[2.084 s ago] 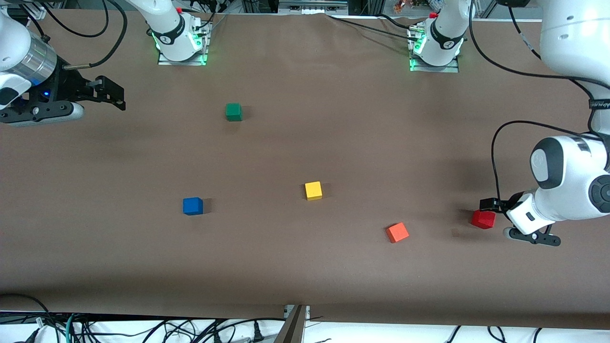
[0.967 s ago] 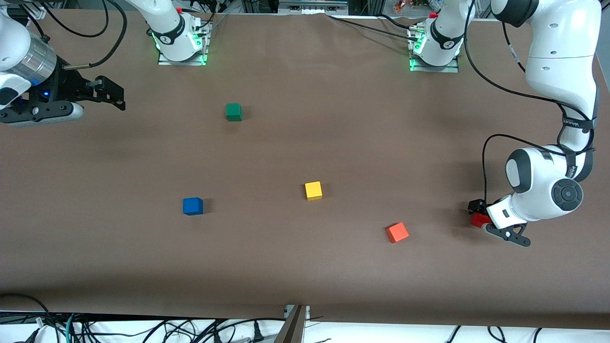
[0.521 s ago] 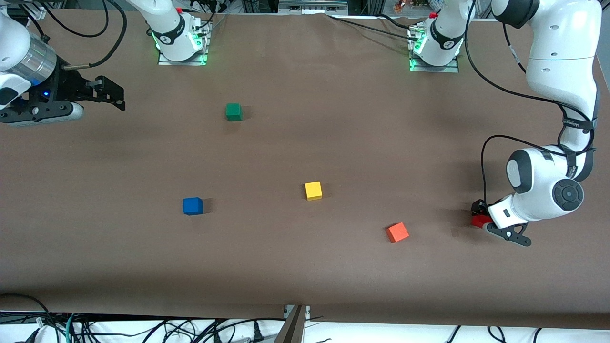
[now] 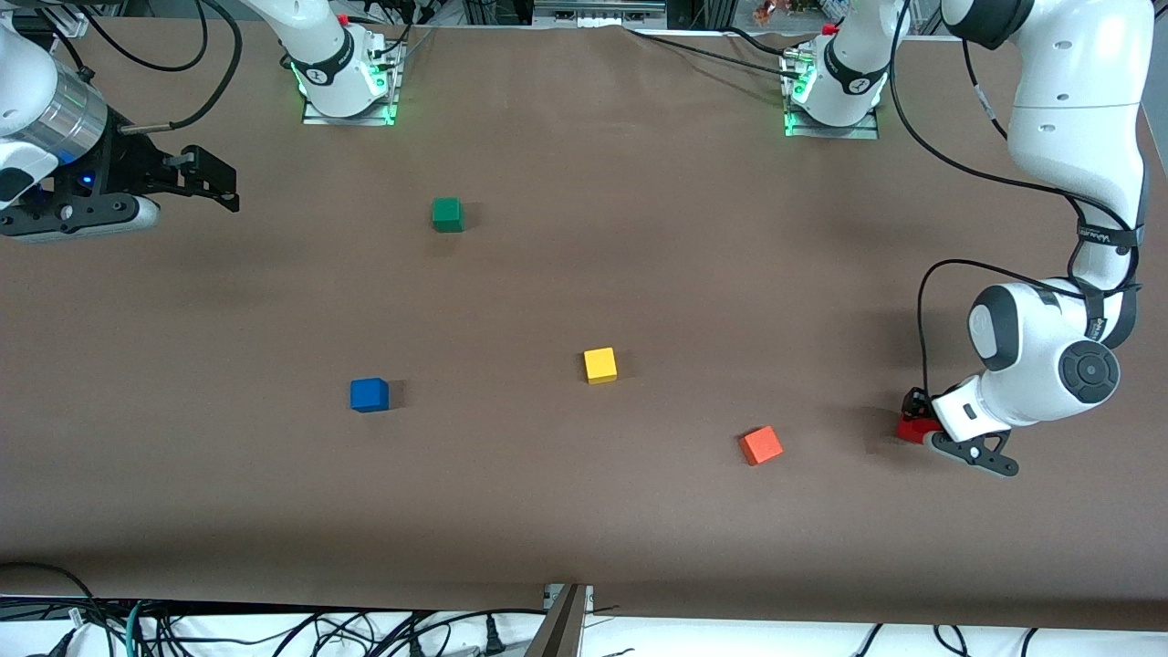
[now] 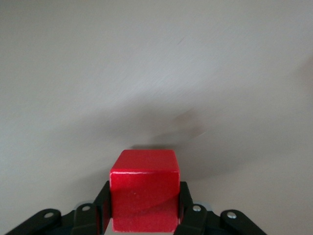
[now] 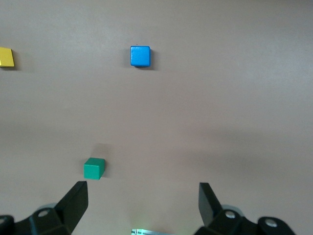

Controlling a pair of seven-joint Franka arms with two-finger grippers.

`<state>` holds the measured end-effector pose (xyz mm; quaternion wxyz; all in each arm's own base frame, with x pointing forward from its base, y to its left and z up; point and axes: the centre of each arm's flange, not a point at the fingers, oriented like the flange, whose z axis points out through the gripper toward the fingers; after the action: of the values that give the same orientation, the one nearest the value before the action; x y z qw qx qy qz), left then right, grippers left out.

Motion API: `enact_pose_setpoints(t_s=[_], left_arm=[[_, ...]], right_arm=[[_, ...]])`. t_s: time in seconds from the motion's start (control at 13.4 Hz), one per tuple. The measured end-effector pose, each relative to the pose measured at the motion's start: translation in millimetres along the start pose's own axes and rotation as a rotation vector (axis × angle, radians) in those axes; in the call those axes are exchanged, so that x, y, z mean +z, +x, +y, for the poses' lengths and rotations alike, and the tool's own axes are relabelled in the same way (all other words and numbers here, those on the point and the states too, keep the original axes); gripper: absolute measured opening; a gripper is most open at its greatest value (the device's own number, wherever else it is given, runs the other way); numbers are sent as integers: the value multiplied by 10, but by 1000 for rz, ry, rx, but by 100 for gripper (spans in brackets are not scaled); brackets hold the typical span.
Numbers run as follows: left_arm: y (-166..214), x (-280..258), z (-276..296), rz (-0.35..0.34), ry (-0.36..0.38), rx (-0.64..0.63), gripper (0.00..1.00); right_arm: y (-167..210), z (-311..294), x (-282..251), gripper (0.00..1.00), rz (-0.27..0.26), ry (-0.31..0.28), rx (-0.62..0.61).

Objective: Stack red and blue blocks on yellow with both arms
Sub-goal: 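Lift the red cube with the left gripper toward the yellow cube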

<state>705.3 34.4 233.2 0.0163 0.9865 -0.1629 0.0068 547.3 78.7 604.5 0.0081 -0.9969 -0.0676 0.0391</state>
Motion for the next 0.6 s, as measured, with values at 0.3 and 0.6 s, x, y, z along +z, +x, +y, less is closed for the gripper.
enact_pose_setpoints(t_s=[0.3, 0.6], left_arm=[[443, -591, 969, -1, -59, -105, 56], [764, -928, 2497, 26, -71, -250, 56]], right_arm=[[1, 0, 0, 100, 0, 0, 0], [47, -24, 0, 100, 25, 0, -5]])
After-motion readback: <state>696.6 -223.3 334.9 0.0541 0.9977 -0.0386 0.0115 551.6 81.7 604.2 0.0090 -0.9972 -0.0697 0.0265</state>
